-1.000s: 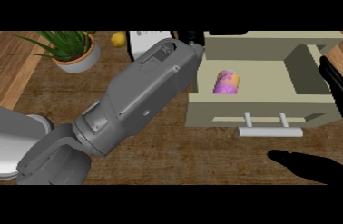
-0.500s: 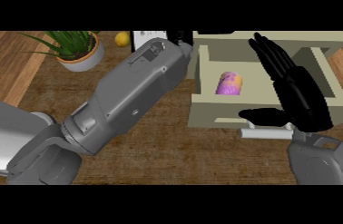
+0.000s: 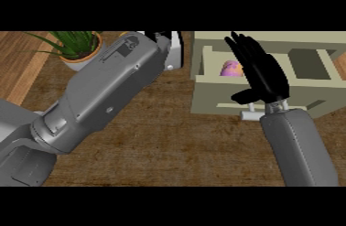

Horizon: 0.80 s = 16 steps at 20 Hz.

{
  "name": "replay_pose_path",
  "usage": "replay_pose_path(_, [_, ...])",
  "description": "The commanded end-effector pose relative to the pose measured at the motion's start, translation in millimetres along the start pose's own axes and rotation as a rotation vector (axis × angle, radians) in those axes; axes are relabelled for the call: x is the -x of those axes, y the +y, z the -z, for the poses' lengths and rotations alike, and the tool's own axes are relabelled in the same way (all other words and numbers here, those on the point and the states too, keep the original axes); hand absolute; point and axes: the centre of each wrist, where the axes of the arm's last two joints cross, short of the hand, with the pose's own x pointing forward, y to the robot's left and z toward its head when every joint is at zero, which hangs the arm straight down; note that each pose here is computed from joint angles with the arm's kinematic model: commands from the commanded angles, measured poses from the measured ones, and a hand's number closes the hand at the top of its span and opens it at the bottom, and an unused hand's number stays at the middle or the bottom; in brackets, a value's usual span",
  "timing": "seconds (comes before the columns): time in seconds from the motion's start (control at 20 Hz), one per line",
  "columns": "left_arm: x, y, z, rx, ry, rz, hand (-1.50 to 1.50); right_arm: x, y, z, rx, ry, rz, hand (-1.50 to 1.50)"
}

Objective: Pick up the can, place it into the drawer and close the drawer

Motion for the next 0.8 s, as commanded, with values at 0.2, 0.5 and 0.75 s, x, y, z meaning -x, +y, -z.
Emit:
replay_pose_path(0.2, [-15.4,35.2,5.6,-0.019,-0.004,0.000,-1.50,27.3,48.6,19.8,-0.040,0.056,-0.104,-1.50])
replay_pose_path(0.5, [-15.0,46.8,-0.2,-0.013,-0.008,0.010,-1.50,30.1,64.5,36.3,0.005,0.084,-0.159,-1.50])
replay_pose_path(0.75, [-14.3,57.7,-4.8,-0.008,-0.008,0.007,-1.50,47.0,63.2,43.2,0.063,0.121,-0.176,-1.50])
